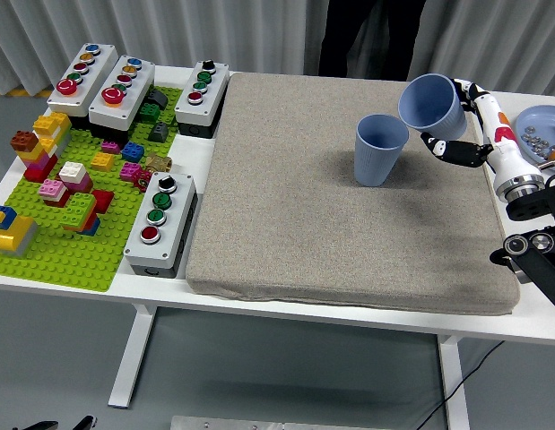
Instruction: Pick cup pour cup place
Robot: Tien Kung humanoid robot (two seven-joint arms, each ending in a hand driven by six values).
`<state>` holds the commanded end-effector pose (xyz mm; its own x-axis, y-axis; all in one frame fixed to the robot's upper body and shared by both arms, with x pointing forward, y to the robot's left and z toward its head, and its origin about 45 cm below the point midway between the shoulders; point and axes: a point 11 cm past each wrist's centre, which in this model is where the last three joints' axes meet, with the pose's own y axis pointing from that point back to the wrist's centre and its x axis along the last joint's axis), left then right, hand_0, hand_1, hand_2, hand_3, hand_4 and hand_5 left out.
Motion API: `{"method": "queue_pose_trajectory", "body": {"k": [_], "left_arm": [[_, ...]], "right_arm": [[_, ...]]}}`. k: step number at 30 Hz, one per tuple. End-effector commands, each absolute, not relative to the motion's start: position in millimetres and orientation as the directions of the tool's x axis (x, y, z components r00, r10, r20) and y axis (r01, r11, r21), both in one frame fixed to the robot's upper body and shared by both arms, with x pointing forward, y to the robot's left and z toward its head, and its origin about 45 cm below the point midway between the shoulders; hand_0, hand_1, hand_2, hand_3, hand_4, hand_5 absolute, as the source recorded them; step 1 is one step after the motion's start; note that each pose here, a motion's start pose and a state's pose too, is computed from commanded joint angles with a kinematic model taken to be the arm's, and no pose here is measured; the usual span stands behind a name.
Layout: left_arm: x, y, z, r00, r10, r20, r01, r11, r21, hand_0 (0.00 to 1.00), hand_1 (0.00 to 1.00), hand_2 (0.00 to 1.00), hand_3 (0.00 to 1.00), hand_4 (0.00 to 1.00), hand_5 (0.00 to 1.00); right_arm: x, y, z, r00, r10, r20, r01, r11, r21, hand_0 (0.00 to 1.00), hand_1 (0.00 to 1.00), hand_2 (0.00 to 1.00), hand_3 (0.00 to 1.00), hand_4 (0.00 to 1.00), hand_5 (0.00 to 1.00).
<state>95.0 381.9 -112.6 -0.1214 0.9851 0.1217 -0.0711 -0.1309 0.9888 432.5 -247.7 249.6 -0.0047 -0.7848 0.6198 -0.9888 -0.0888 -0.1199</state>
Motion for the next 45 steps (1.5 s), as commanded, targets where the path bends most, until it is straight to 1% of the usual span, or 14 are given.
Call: {"method": "queue_pose_trajectory", "body": {"k": [10,22,45], "left_arm": [[95.8,381.5,-112.6,-0.121,0.985,0.121,-0.072,-0.131,0.989,0.774,0.788,0.853,0.734,0.507,0.961],[91.7,382.4,-113.2,-0.121,0.985,0.123,-0.064,-0.132,0.989,0.775,0.787,0.853,0.734,0.508,0.960],[96.7,382.8,-112.0,-0.119,0.985,0.123,-0.074,-0.133,0.988,0.774,0.788,0.855,0.735,0.510,0.958]], "right_arm": [[433.9,-236.7,248.3,-0.003,-0.744,0.668,-0.983,-0.122,-0.139,0.815,0.705,0.594,0.608,0.645,0.105],[436.1,-234.4,248.6,-0.012,-0.724,0.690,-0.980,-0.129,-0.152,0.815,0.703,0.591,0.602,0.641,0.106],[441.9,-230.5,262.2,-0.070,-0.621,0.781,-0.962,-0.166,-0.218,0.813,0.703,0.586,0.589,0.620,0.099]]}}
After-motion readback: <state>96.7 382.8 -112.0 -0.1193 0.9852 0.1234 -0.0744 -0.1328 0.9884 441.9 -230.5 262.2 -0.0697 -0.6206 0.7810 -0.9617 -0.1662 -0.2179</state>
